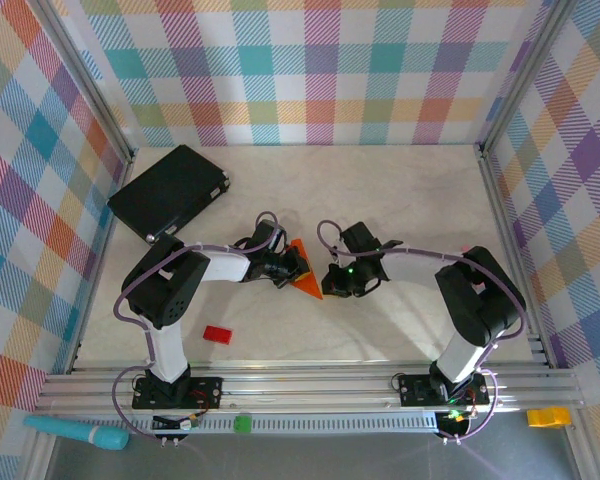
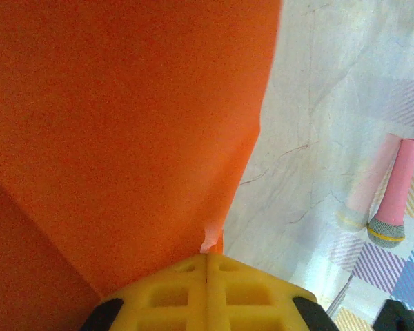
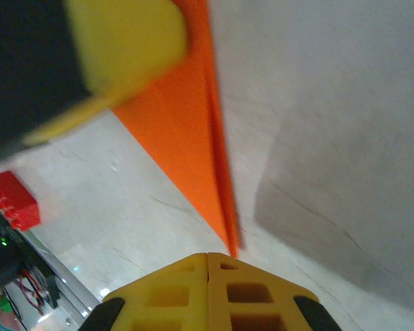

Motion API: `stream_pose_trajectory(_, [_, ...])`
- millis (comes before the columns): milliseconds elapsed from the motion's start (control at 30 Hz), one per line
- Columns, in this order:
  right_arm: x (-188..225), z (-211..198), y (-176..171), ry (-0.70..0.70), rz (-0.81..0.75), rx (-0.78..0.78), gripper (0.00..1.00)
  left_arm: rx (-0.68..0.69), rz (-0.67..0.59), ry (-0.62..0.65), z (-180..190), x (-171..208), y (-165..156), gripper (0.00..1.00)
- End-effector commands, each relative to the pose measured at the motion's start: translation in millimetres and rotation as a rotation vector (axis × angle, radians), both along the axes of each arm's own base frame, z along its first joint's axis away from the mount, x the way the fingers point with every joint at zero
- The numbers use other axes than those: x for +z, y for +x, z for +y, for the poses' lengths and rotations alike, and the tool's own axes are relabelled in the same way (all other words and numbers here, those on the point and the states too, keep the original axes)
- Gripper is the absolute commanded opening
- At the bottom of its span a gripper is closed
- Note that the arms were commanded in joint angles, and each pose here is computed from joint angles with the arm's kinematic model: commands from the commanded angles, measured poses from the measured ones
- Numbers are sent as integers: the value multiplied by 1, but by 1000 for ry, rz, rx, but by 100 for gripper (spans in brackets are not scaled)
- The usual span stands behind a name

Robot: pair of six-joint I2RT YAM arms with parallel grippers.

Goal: Fold a paper plane with a square sheet of paper (pick it up from the middle)

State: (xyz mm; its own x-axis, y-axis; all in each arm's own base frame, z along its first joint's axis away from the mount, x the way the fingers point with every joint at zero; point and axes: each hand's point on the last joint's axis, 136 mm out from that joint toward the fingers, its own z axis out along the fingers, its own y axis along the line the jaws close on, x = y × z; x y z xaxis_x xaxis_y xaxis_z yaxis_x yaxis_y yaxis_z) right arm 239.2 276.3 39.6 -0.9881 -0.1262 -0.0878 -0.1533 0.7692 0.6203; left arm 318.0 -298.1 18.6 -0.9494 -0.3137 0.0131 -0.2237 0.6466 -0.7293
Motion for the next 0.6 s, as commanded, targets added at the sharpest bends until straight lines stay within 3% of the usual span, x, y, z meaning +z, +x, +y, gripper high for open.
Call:
stream_pose_trajectory(0, [5,13,11,32,-4,-16,3,29,147,180,36,-50,-32,3])
stream_pose_trajectory(300, [-6,29,24,3,-3,22,3,26,137,163,32,-46,-29,3])
stream_pose_trajectory(567, [-35,13,21,-113,23,6,1,19,108,130,26,-32,-24,4])
